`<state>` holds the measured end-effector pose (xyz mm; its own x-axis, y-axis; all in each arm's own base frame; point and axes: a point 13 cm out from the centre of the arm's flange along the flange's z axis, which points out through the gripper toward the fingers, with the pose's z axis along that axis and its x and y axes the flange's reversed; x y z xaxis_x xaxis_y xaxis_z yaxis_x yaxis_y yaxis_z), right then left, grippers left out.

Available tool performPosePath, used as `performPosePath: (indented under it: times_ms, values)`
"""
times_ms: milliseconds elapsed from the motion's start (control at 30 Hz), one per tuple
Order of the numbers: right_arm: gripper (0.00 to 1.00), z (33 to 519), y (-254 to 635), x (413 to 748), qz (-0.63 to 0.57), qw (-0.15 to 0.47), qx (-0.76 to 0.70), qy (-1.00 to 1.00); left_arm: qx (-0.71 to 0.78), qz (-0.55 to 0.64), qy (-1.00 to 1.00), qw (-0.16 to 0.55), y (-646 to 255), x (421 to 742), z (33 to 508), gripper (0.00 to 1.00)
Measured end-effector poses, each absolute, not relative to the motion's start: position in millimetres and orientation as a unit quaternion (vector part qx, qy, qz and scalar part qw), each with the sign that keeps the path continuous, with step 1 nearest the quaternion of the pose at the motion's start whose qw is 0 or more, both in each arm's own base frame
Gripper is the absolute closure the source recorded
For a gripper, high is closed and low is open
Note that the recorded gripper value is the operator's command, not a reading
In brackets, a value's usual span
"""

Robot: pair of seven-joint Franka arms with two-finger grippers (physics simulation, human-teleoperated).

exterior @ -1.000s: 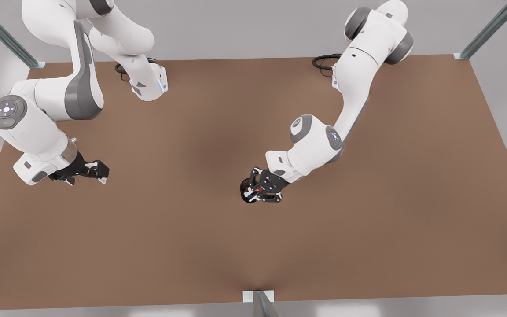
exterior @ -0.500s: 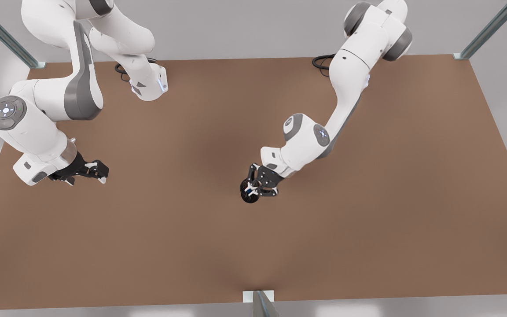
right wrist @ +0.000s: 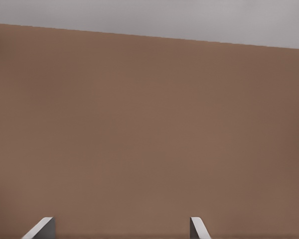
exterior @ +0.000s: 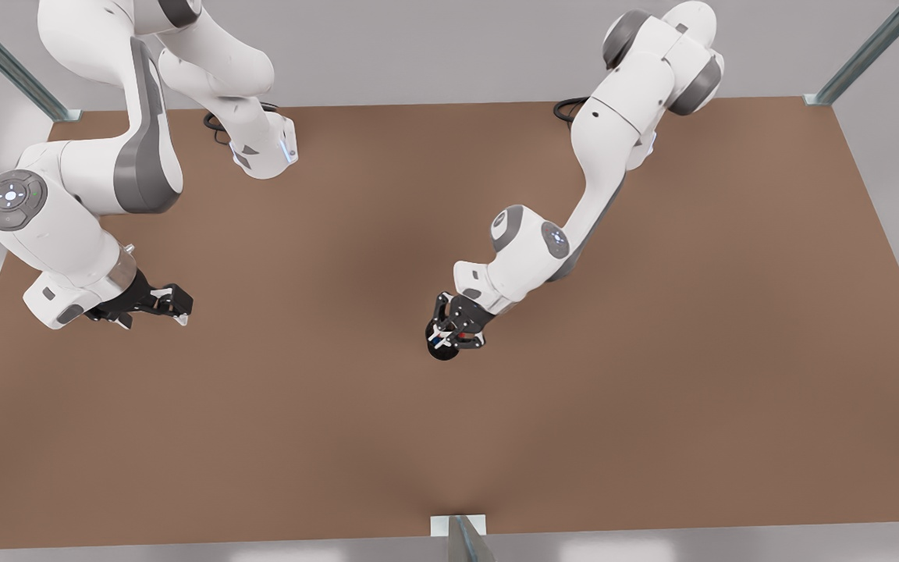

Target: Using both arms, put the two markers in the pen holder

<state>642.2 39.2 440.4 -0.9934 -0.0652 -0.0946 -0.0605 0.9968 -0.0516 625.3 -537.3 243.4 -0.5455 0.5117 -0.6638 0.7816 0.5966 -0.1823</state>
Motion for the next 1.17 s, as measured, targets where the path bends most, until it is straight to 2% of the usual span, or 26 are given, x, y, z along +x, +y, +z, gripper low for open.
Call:
performPosePath:
  times_ms: [167,200,233,367,433,500,567,600,633,733,833,933,1167]
  values:
    - [0.00,440.7,39.3,642.1,-0.024,0.048,-0.032,0.998,0.386,-0.231,0.846,0.286,-535.5,622.7,233.6,0.79]
    - [0.00,441.0,40.7,642.1,-0.024,0.049,-0.033,0.998,0.388,-0.229,0.846,0.284,-536.1,619.6,229.0,0.32]
    - [0.00,441.3,42.6,642.0,-0.024,0.049,-0.034,0.998,0.389,-0.228,0.846,0.284,-537.2,617.3,226.4,0.00]
    - [0.00,441.4,43.8,641.9,-0.024,0.049,-0.035,0.998,0.387,-0.228,0.846,0.286,-537.4,616.3,220.5,0.00]
    - [0.00,441.2,44.0,641.9,-0.024,0.049,-0.035,0.998,0.376,-0.236,0.847,0.292,-537.9,621.5,232.7,0.00]
    - [0.00,440.9,44.2,642.3,-0.024,0.049,-0.036,0.998,0.333,-0.249,0.853,0.315,-498.5,682.0,288.1,0.00]
    - [0.00,439.9,44.1,642.8,-0.024,0.049,-0.036,0.998,0.289,-0.221,0.878,0.310,-401.2,748.7,319.3,0.00]
    - [0.00,439.7,44.0,642.9,-0.024,0.049,-0.036,0.998,0.288,-0.193,0.889,0.299,-353.3,765.5,341.7,0.00]
    - [0.00,439.6,43.9,643.0,-0.024,0.049,-0.036,0.998,0.297,-0.160,0.899,0.278,-315.4,768.8,357.6,0.00]
    - [0.00,439.6,43.3,643.2,-0.024,0.049,-0.035,0.998,0.281,-0.072,0.934,0.208,-200.5,752.0,416.6,0.00]
    - [0.00,439.6,43.6,643.2,-0.024,0.049,-0.036,0.998,0.248,-0.039,0.954,0.163,-129.2,704.9,487.9,0.00]
    - [0.00,439.6,43.4,643.2,-0.024,0.049,-0.036,0.998,0.223,-0.022,0.969,0.108,-97.3,671.5,492.0,0.00]
    - [0.00,447.3,42.6,636.9,-0.025,0.041,-0.034,0.998,0.169,-0.012,0.985,0.018,-74.6,632.8,473.7,0.00]
